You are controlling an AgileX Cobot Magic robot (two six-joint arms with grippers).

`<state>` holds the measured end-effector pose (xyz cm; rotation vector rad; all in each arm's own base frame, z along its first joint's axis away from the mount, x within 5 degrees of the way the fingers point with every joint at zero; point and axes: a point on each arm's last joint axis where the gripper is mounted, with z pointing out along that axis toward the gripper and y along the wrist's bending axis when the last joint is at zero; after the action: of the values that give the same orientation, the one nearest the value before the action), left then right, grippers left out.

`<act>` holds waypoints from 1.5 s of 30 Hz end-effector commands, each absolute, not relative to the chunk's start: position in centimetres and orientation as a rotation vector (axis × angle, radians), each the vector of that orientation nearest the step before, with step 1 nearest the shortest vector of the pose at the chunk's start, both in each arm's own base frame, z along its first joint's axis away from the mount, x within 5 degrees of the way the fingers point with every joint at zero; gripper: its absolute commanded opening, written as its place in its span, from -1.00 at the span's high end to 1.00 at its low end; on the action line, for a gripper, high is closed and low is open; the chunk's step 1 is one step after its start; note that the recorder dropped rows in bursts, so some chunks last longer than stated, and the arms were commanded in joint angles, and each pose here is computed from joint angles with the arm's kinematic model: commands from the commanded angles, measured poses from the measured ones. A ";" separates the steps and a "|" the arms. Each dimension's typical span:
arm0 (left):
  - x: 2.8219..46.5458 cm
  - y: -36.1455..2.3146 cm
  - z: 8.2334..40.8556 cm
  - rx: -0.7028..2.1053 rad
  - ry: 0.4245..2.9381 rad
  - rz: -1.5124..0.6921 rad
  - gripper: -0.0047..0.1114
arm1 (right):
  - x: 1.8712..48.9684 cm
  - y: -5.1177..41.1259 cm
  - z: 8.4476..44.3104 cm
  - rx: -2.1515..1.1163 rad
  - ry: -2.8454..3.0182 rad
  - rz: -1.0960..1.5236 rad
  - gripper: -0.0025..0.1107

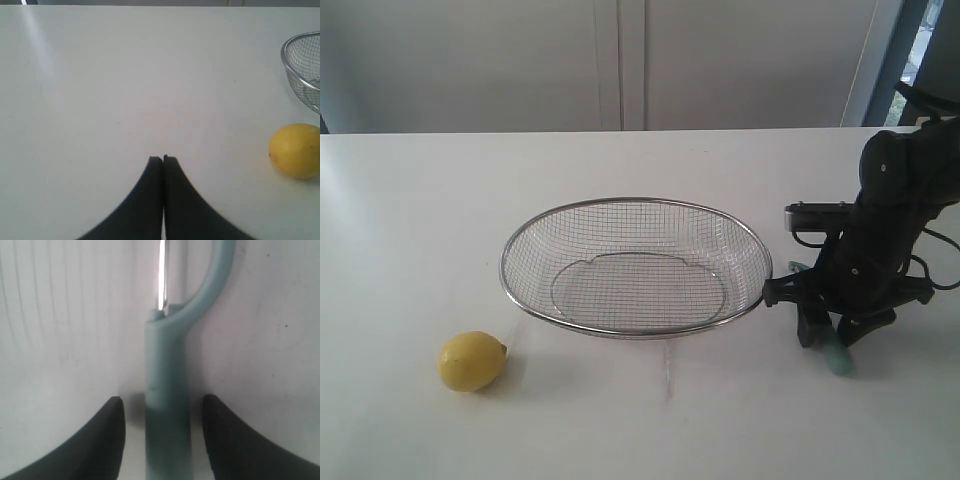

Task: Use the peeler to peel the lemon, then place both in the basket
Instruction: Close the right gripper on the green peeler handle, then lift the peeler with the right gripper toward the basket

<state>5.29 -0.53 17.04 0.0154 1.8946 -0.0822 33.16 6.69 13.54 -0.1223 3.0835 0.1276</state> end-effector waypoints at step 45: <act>5.3 -0.6 17.0 0.018 1.893 -0.087 0.92 | 32.3 6.3 17.6 -0.180 3.007 0.086 0.96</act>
<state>5.29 -0.53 17.04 0.0154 1.8946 -0.0822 32.66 6.36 16.44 -0.1690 3.0251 0.0939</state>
